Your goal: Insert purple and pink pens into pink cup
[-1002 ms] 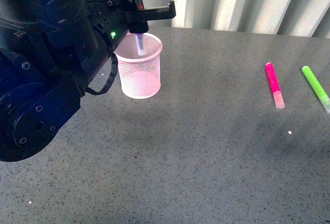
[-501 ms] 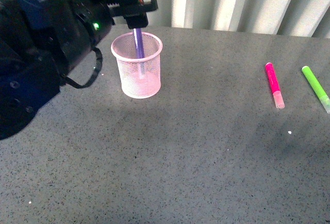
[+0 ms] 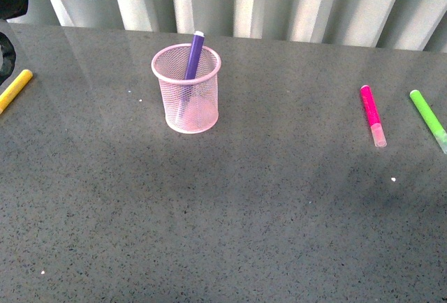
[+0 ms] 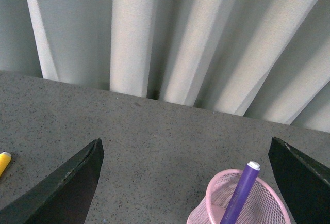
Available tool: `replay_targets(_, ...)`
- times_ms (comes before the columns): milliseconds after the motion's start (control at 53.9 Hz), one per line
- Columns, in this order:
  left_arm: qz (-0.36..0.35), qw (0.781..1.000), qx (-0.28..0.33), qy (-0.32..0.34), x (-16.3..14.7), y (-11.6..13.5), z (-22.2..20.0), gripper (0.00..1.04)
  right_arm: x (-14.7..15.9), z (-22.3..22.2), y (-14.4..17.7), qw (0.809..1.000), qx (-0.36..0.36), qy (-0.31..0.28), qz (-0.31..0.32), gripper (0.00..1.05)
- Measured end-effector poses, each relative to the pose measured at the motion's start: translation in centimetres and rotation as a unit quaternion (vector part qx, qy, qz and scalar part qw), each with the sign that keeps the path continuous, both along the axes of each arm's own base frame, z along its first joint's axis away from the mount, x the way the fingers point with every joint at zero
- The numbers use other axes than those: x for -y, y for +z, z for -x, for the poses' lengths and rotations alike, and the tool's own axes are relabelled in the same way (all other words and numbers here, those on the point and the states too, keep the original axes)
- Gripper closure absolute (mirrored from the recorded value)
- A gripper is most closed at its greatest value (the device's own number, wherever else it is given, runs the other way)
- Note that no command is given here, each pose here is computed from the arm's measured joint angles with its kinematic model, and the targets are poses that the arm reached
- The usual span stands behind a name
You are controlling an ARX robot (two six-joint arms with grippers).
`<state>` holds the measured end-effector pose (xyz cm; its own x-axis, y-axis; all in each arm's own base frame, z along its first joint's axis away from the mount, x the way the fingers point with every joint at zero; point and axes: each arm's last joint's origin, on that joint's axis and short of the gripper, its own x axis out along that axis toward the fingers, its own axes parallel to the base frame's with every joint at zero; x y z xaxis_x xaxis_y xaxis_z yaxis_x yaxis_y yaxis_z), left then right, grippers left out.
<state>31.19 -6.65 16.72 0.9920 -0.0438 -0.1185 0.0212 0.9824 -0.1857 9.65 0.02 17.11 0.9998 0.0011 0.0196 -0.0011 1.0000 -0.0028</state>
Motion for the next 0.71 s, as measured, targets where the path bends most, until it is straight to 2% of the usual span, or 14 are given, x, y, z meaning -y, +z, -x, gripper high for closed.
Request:
replay_targets(111, -0.012, 1.0, 0.0, 0.002, 0.0, -0.3, 0.0, 0.09, 0.0, 0.0, 0.0, 1.0, 0.0, 0.0, 0.0, 0.07)
replay_targets(186, -0.043, 0.998, 0.044, 0.009, -0.5, -0.4, 1.0, 0.22, 0.0, 0.0, 0.0, 1.0, 0.0, 0.0, 0.0, 0.07)
replay_targets(241, -0.059, 0.997, 0.053, 0.01, -1.1, -0.6, 2.0, 0.31, 0.0, 0.0, 0.0, 1.0, 0.0, 0.0, 0.0, 0.07)
replay_targets(316, -0.07, 0.996, 0.053, 0.012, -1.8, -0.7, 3.2, 0.4, 0.0, 0.0, 0.0, 1.0, 0.0, 0.0, 0.0, 0.07)
replay_targets(390, -0.08, 0.995, 0.054, 0.014, -2.8, -0.6, 5.0, 0.56, 0.0, 0.0, 0.0, 1.0, 0.0, 0.0, 0.0, 0.07)
replay_targets(668, -0.085, 0.995, 0.056, 0.012, -4.4, -0.6, 9.3, 1.0, 0.0, 0.0, 0.0, 1.0, 0.0, 0.0, 0.0, 0.07)
replay_targets(705, -0.087, 0.995, 0.055, 0.012, -4.6, -0.6, 9.8, 1.01, 0.0, 0.0, 0.0, 1.0, 0.0, 0.0, 0.0, 0.07)
